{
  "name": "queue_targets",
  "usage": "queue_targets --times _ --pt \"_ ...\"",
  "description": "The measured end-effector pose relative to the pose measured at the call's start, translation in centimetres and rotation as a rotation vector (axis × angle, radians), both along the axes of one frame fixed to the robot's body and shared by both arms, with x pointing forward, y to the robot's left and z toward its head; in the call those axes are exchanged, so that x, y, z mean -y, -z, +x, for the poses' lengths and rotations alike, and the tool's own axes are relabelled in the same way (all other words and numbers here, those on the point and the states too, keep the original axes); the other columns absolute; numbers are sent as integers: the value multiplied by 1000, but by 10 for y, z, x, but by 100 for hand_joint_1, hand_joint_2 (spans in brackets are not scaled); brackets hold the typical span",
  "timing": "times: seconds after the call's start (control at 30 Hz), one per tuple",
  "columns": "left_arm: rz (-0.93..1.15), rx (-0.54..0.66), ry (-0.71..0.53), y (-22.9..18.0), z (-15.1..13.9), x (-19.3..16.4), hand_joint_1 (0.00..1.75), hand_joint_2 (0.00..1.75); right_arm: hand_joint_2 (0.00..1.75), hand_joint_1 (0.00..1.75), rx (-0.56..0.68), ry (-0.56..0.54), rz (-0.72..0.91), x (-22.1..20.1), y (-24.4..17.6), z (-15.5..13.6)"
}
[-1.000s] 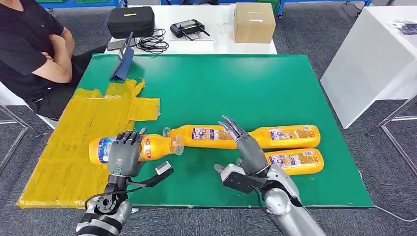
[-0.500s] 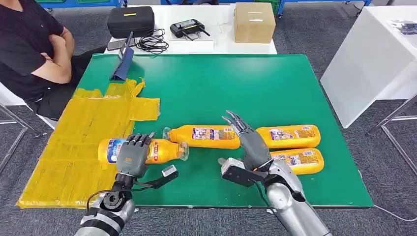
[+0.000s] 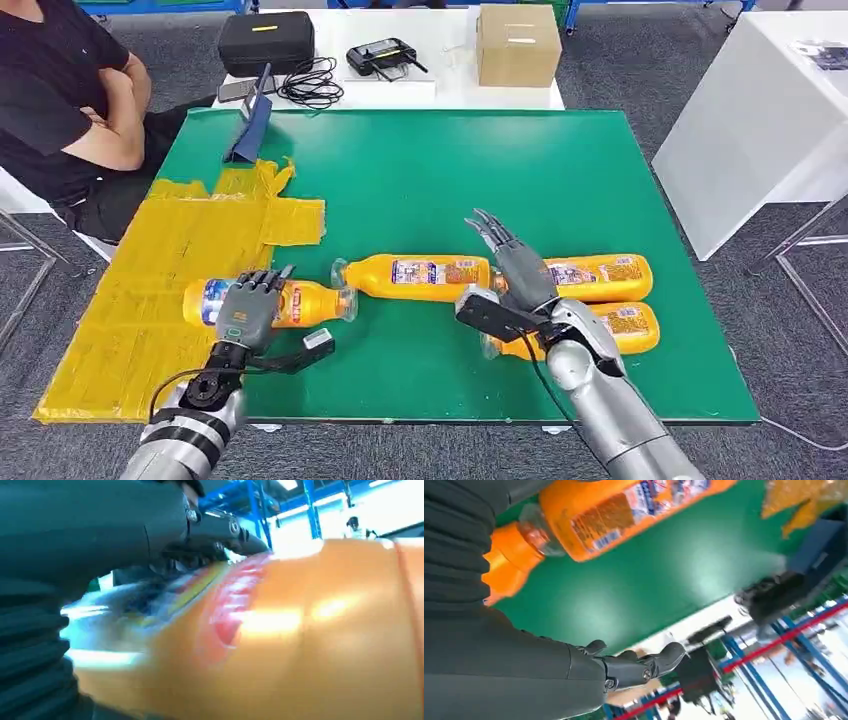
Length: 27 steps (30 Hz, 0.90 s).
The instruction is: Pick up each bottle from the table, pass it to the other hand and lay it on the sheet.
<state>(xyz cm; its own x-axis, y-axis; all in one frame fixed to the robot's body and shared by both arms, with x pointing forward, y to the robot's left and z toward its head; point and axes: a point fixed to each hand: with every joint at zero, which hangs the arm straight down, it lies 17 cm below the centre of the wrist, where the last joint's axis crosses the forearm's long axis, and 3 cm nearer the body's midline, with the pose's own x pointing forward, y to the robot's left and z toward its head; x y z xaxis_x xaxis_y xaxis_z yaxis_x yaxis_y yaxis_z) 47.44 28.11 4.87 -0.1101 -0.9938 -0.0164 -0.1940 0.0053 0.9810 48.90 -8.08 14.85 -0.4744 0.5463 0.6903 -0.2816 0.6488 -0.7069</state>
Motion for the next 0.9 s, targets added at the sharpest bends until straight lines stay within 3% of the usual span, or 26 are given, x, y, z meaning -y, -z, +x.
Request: queue_targets --times 0.3,0.5,0.6,0.8,0.9 --pt "36 -67 -33 16 4 -27 0 0 175 0 -54 13 -42 5 19 11" --pt "-21 -112 2 25 4 -26 0 0 175 0 -85 9 -96 0 29 19" --pt "-231 -159 100 22 9 -14 0 0 175 0 -117 -1 -149 -10 36 28" --pt "-970 -243 404 -20 1 22 0 0 175 0 -145 -29 -239 -33 35 45" --pt "-1079 -216 445 -37 -4 23 0 0 175 0 -163 -37 -268 -43 38 47"
